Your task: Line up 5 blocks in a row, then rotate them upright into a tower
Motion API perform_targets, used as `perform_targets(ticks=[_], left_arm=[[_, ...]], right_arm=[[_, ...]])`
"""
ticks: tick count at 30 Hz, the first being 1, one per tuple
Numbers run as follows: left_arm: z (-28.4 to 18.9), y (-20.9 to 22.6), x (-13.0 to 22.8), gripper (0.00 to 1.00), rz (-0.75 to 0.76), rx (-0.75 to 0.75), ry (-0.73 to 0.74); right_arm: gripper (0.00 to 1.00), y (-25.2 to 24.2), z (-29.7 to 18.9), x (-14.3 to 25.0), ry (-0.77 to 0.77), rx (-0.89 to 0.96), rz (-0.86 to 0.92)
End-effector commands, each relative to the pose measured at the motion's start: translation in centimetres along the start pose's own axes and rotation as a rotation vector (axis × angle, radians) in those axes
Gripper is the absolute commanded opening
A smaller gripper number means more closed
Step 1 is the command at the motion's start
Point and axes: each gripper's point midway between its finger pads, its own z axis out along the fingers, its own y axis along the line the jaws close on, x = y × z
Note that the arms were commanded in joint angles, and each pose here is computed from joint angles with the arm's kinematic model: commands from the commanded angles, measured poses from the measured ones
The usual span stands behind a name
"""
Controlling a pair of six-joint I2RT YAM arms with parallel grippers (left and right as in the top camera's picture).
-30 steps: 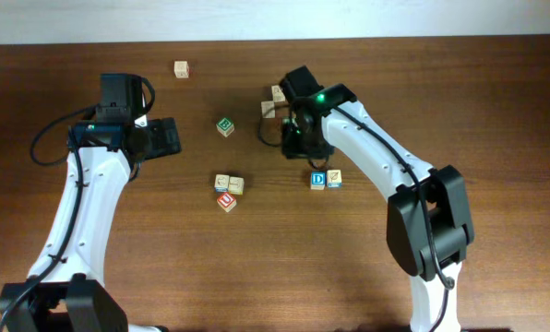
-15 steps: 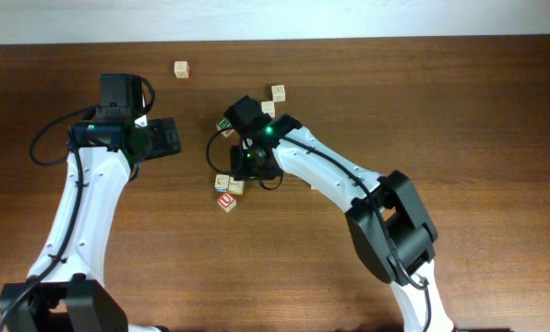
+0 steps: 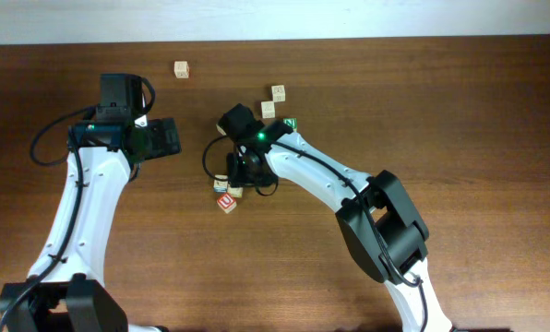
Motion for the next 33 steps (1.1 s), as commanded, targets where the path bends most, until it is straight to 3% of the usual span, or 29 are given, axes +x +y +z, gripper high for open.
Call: perform_targets(ticks=[1, 17, 26, 33], left_arm=[[-0.1, 0.4, -0.5, 0.99, -0.019, -0.012, -0.01], [-0.1, 0.4, -0.5, 0.99, -0.019, -0.012, -0.01], [-0.1, 0.4, -0.5, 0.99, -0.02, -0.012, -0.01], [-0.1, 0.4, -0.5, 0.99, -0.019, -0.012, -0.01]], right_arm=[[0.43, -2.5, 0.9, 0.8, 0.025, 0.108, 0.002], [0.43, -12.6, -1.8, -1.4, 0.076, 0.316, -0.068], [0.43, -15.6, -4.0, -1.1, 0.126, 0.418, -0.056], [0.43, -14.6, -6.5, -2.2, 0.12, 0.404, -0.074]])
